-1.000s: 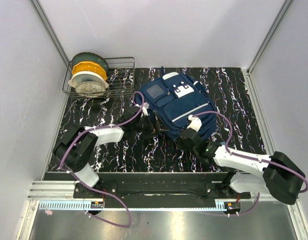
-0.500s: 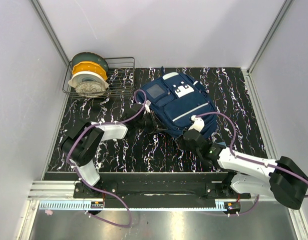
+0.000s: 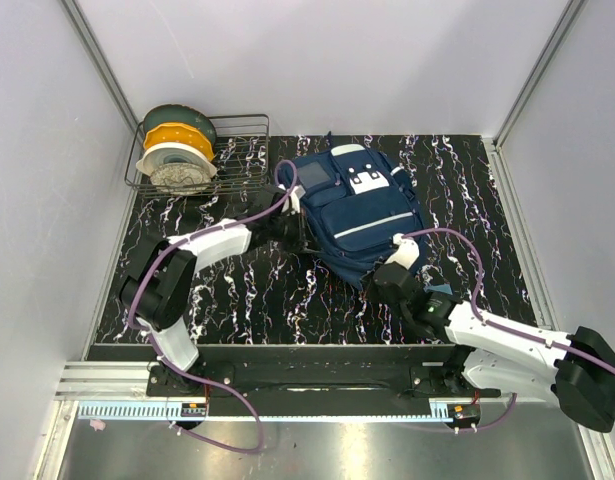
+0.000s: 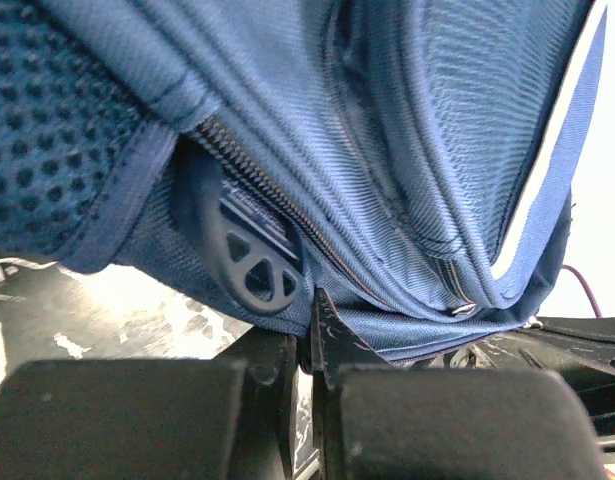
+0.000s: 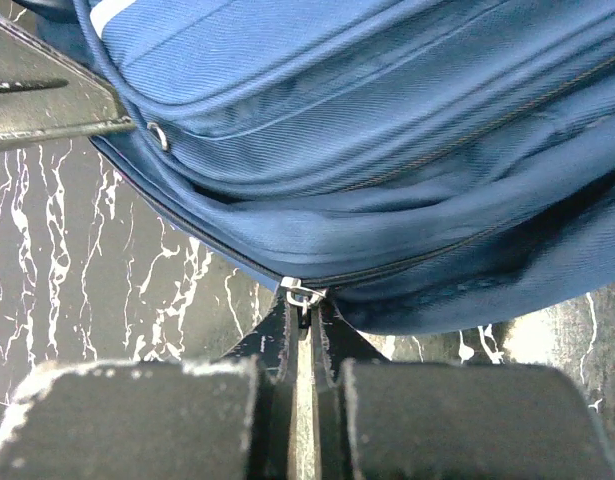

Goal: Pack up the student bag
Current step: Zip the student bag at the center of the board.

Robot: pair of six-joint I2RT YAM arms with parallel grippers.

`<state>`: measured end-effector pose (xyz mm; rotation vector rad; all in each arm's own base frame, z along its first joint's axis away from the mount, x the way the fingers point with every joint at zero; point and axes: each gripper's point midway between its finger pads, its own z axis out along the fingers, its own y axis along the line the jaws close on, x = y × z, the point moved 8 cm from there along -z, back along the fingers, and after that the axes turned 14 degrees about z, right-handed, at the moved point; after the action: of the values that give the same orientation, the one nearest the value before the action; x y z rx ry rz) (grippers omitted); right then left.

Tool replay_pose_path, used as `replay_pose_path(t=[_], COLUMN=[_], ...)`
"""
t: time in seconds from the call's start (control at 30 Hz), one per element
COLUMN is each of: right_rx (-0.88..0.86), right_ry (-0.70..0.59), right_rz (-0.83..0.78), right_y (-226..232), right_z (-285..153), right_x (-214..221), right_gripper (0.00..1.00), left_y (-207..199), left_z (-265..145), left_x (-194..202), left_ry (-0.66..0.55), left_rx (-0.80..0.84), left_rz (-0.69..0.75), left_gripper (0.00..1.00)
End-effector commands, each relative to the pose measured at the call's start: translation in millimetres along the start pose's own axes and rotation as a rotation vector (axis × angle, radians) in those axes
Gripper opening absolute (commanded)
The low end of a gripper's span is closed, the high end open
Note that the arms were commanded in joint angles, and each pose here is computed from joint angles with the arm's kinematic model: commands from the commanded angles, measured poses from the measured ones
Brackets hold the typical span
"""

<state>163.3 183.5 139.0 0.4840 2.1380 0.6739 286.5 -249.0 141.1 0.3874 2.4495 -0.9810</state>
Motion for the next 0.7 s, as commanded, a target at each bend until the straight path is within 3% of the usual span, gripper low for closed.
replay_pose_path(t=[0.0,0.33,0.37,0.43,0.47,0.57,0.67], right_rx=[0.124,0.128,0.128,0.114,0.1,0.07,0.049], right_ry=[-0.097,-0.105,-0.103,-0.089,-0.085,-0.071,-0.082], right_rz=[-0.063,-0.035,-0.034,-0.035,-0.032,0.0,0.082], right_y=[-20.1,-23.1,-23.0,-20.0,-17.0,-10.2,-5.0], right_z=[-5.1,-6.0,-5.4,-4.9,-3.6,-0.8,5.2], right_x=[-11.6,-12.3,-11.8,-10.9,-10.4,-8.8,-6.2], right_gripper=[0.0,0.0,0.0,0.0,0.0,0.0,0.0], left_y=[40.7,63.0,61.8,58.2,55.9,46.2,37.3], left_z=[-33.5,-42.5,-43.4,-44.8,-46.0,-54.3,-61.4], left_x=[-30.4,-40.0,-44.6,-44.3,-44.3,-42.5,-32.9], left_ry=[-0.108,-0.088,-0.093,-0.081,-0.085,-0.12,-0.131], left_rx=[-0.122,-0.068,-0.063,-0.036,-0.024,-0.03,-0.034], left_rz=[0.081,0.045,0.052,0.067,0.076,0.108,0.075], left_gripper=[0.0,0.03,0.08,0.3,0.54,0.88,0.93])
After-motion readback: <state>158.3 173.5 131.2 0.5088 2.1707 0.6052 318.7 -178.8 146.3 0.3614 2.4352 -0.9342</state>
